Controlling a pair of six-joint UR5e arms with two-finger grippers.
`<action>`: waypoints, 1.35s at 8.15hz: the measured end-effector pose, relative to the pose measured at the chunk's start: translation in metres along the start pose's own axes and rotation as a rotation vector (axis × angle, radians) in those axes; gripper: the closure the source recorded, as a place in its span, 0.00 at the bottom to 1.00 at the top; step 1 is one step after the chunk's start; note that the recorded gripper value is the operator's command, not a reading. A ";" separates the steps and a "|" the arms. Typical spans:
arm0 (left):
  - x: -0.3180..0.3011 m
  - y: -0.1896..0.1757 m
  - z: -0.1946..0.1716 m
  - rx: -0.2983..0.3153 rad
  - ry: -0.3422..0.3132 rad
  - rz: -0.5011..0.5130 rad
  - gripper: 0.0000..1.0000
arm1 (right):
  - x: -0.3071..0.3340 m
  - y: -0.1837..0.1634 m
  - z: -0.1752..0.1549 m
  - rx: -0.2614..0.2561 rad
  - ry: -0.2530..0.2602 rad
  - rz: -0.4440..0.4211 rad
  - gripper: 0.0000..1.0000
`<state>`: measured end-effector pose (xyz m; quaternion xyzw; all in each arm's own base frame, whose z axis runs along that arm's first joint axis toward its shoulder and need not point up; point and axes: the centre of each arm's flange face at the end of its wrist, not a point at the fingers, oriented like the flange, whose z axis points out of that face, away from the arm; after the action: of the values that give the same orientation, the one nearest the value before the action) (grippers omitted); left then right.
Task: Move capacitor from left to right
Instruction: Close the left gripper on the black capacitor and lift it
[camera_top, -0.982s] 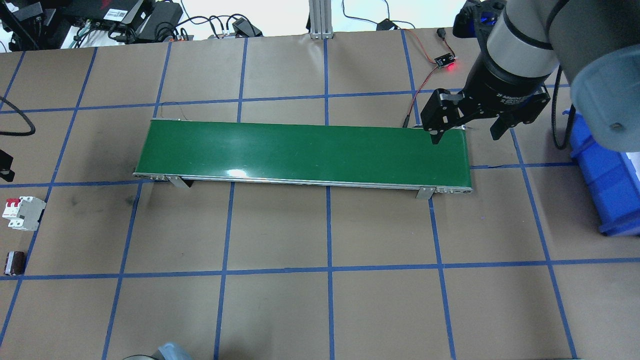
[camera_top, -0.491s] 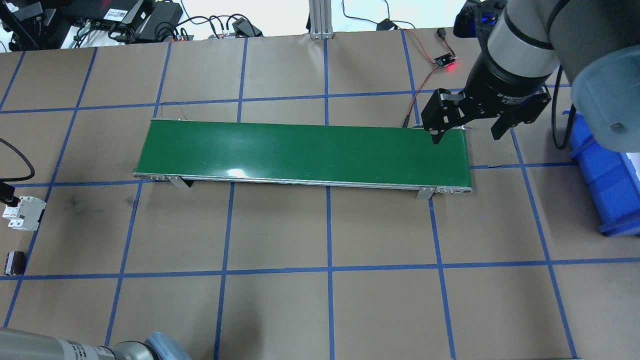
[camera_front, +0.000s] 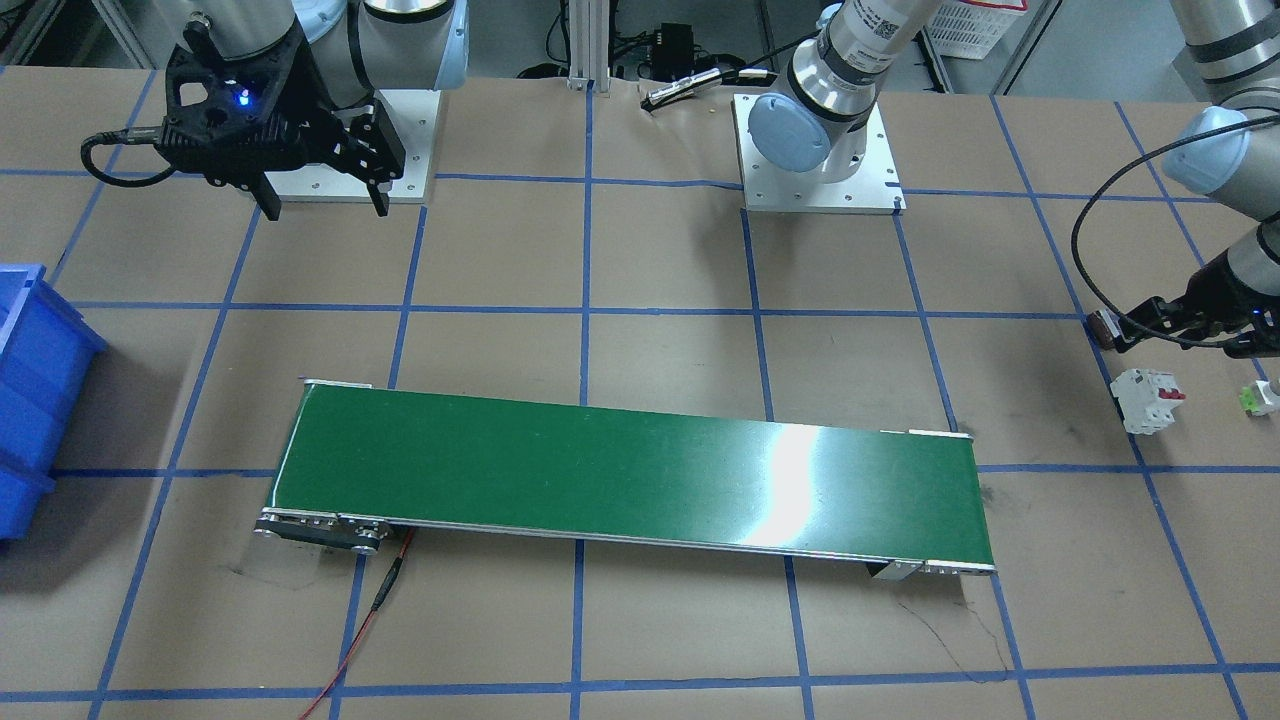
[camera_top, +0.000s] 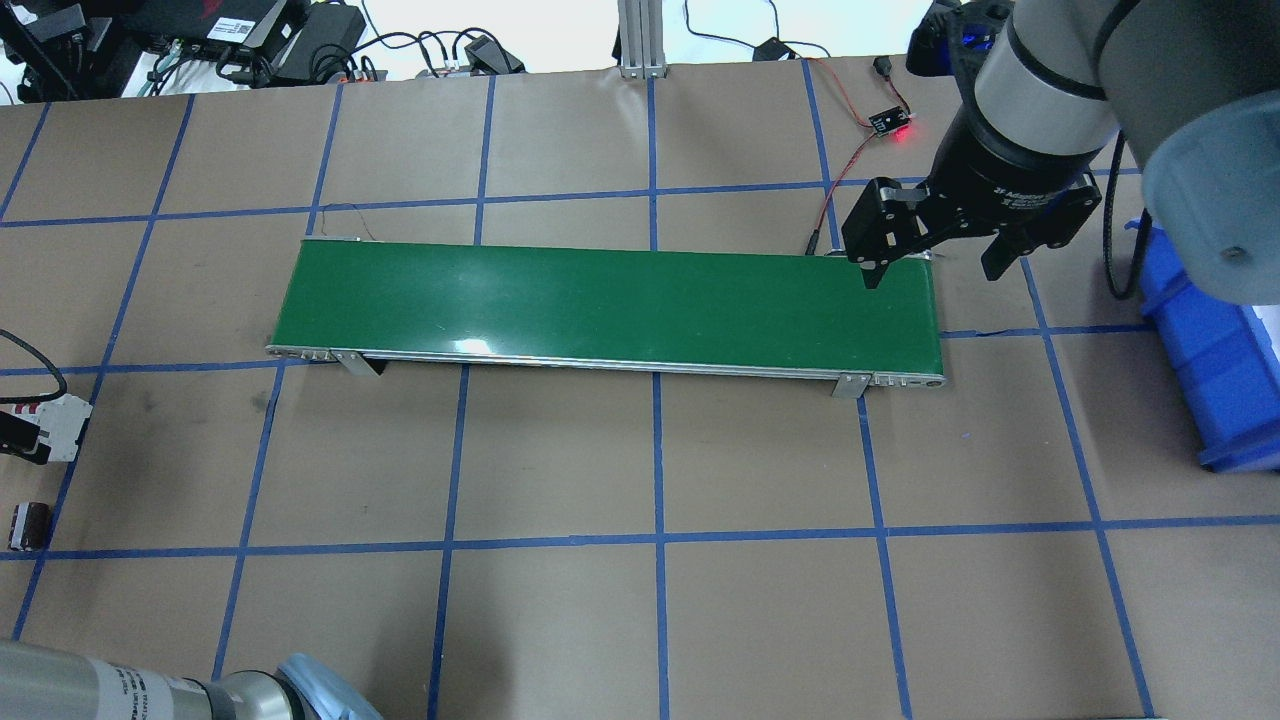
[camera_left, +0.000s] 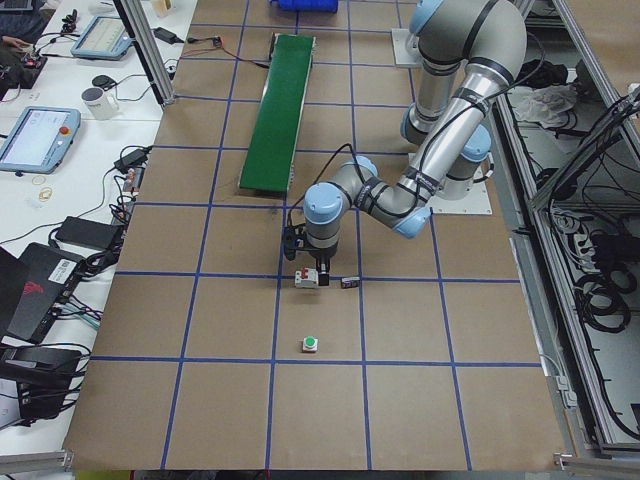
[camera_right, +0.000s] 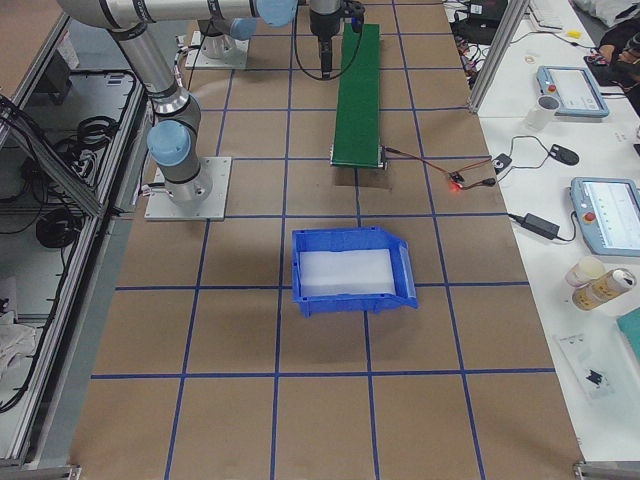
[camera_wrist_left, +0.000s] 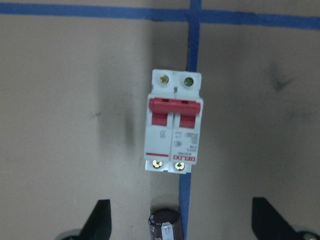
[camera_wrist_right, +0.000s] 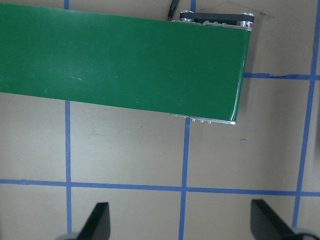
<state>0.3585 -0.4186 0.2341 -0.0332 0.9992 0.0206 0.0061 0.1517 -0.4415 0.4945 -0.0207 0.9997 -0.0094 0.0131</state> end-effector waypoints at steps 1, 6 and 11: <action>-0.001 0.007 0.009 -0.014 0.016 -0.005 0.03 | 0.000 0.000 0.000 -0.001 0.000 0.000 0.00; 0.001 0.016 0.049 -0.071 0.074 -0.005 0.01 | 0.000 0.000 0.000 -0.001 0.003 -0.001 0.00; -0.003 0.015 0.065 -0.083 0.061 -0.007 0.23 | 0.000 0.000 0.000 0.000 0.004 -0.001 0.00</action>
<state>0.3607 -0.4011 0.1703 -0.0375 0.9971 0.0612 -0.0258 0.1512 -0.4413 0.4948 -0.0214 0.9997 -0.0093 0.0110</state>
